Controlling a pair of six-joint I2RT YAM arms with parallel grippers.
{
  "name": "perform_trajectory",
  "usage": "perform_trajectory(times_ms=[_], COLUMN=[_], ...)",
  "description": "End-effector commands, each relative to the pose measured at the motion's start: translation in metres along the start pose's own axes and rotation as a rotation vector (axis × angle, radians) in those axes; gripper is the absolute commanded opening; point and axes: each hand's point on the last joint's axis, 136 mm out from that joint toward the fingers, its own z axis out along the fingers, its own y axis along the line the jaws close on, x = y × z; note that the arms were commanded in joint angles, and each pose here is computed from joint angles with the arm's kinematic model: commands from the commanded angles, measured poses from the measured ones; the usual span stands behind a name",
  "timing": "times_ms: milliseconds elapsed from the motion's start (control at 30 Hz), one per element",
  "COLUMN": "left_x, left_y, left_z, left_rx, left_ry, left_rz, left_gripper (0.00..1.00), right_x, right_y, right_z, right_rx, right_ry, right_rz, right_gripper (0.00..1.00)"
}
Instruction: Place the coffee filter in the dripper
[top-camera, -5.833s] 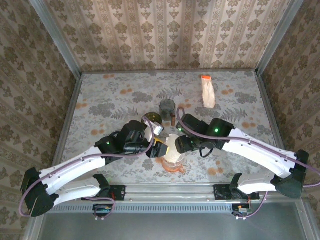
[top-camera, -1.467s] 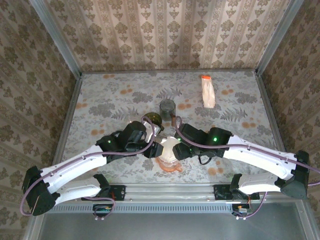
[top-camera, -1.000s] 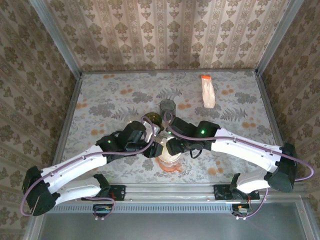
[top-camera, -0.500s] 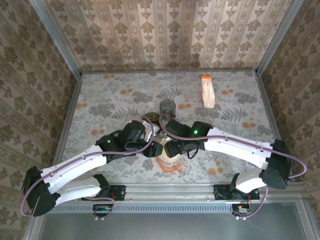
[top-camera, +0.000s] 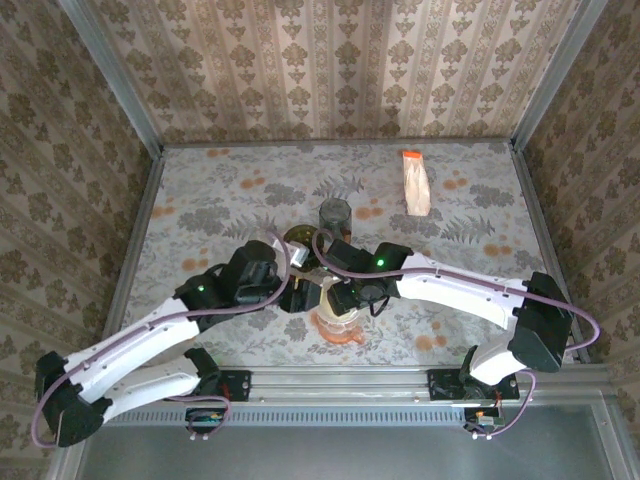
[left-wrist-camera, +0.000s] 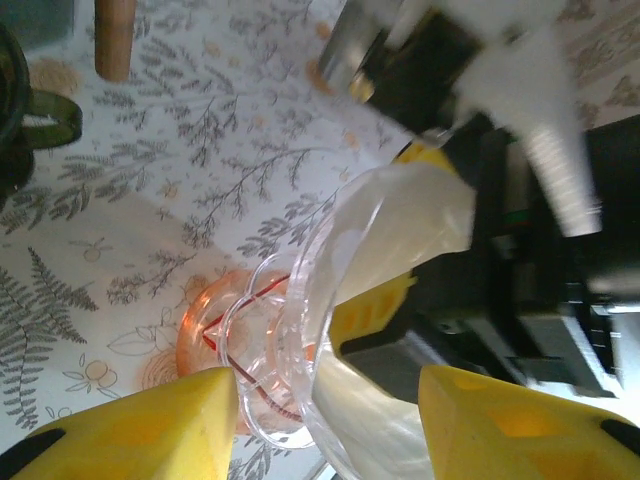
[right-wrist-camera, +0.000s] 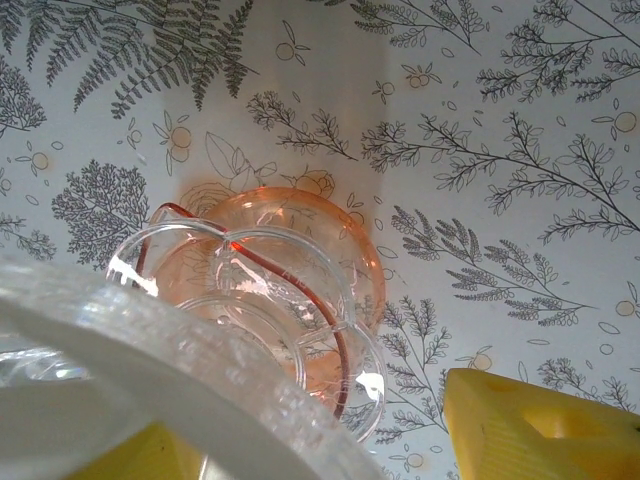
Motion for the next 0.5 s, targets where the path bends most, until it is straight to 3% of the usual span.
perform_trajectory(times_ms=[0,467], left_x=[0.001,0.014], left_y=[0.0,0.008], left_z=[-0.005,0.007], left_rx=[0.011,0.018], left_ry=[-0.012,0.028], left_rz=[-0.019,-0.053], left_gripper=[0.53,0.53], right_x=[0.005,0.014], right_y=[-0.001,-0.005], right_z=[0.01,0.032], right_rx=[0.001,0.029], right_ry=[0.031,0.076], right_rz=[0.014,0.021], right_gripper=[0.64,0.64])
